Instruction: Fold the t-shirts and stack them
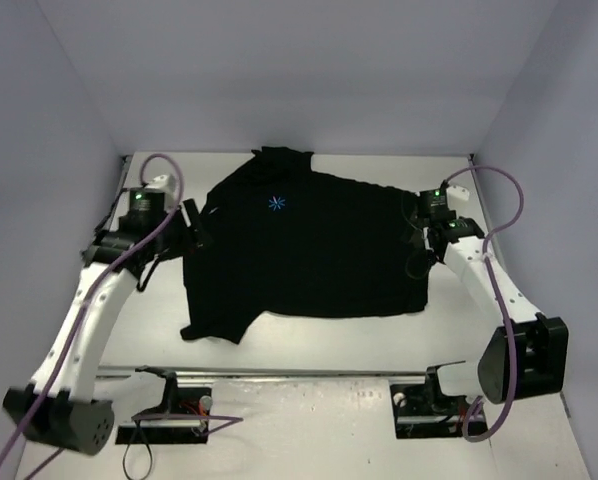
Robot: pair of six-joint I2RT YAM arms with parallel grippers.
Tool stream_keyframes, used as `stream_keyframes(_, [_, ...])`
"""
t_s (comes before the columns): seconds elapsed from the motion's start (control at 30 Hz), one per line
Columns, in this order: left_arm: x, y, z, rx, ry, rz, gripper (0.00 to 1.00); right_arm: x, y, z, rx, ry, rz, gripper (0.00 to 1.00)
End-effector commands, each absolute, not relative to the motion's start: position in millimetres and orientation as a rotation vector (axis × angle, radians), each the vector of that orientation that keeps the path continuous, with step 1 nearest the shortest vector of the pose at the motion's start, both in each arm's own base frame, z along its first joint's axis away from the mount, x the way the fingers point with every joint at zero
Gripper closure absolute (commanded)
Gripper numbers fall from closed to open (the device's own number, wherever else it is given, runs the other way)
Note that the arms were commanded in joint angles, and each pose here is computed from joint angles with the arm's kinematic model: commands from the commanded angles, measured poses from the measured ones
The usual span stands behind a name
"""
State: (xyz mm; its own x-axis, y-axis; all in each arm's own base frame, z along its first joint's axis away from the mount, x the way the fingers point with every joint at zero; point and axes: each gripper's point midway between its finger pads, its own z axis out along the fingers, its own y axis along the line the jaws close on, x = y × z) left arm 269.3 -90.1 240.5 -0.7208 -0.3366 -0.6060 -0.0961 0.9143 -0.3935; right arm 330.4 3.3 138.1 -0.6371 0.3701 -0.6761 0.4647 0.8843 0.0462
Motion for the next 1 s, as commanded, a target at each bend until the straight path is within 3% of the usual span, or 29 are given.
stream_keyframes(0.0, [334.3, -100.2, 201.8, -0.035, 2.462, -0.288, 0.41, 348.2, 6.2, 106.9, 0.502, 2.446, -0.213, 0.41])
stream_keyframes(0.23, [417.1, -110.9, 132.2, -0.107, 2.55, -0.179, 0.41, 377.4, 9.5, 56.6, 0.471, 2.546, -0.161, 0.45])
stream_keyframes(0.43, [450.9, -113.0, 74.8, -0.269, 2.604, -0.149, 0.41, 397.4, 7.7, 23.5, 0.445, 2.625, -0.165, 0.44])
stream_keyframes(0.7, [434.0, -90.5, 31.6, -0.545, 2.655, -0.148, 0.41, 440.7, 6.5, -13.4, 0.374, 2.678, -0.204, 0.43])
stream_keyframes(0.97, [387.0, -83.3, 22.3, -0.73, 2.616, -0.179, 0.41, 522.4, 28.4, -17.4, 0.249, 2.607, -0.108, 0.42])
